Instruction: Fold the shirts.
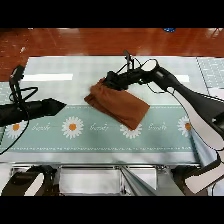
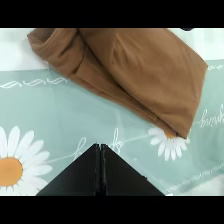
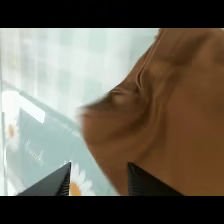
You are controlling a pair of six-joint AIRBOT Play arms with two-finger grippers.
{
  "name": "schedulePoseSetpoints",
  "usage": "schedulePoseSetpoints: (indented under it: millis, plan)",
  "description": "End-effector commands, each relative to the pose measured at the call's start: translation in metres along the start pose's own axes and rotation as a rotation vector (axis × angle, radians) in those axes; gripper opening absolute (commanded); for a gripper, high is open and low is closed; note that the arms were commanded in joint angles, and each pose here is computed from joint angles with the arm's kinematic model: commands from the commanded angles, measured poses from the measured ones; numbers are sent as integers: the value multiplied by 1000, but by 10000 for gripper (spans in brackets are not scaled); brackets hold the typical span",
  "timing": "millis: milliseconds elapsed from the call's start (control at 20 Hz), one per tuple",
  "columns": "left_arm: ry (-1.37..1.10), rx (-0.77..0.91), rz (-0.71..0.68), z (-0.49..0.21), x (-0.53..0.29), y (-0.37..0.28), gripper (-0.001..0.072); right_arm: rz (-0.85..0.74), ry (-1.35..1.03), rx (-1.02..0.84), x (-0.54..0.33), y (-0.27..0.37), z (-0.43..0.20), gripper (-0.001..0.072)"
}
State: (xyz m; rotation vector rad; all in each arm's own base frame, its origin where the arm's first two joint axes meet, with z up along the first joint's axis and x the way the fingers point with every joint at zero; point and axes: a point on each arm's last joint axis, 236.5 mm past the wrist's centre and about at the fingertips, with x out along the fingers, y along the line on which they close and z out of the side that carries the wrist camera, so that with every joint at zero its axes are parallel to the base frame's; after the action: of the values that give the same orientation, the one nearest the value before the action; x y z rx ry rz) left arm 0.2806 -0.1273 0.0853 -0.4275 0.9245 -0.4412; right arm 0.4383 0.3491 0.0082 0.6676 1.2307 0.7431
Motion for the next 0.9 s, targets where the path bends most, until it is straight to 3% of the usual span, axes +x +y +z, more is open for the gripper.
schedulePoseSetpoints:
  millis: [0,150,250,350,400,500,650,850]
  plan:
    - [-124,-13,35,31,-5,11,18,24,101,-25,-45,7,-14,405]
    - [-225,-20,66,65,-30,17,18,-171,47,-149,-147,2,-13,395]
    - [-264,-18,76,78,-41,17,18,-462,-132,-187,-228,-20,-9,395]
    - [-253,-28,61,75,-40,14,19,-727,-357,-82,-299,-59,-25,397]
    - [-235,-29,58,72,-39,14,18,-780,-428,-15,-313,-78,-41,408]
    - [-216,-29,57,67,-37,14,18,-788,-473,120,-301,-118,-79,409]
    - [-208,-33,58,64,-34,16,19,-649,-408,300,-232,-161,-123,412]
    - [-161,-32,53,53,-30,17,18,-438,-399,463,-164,-176,-122,416]
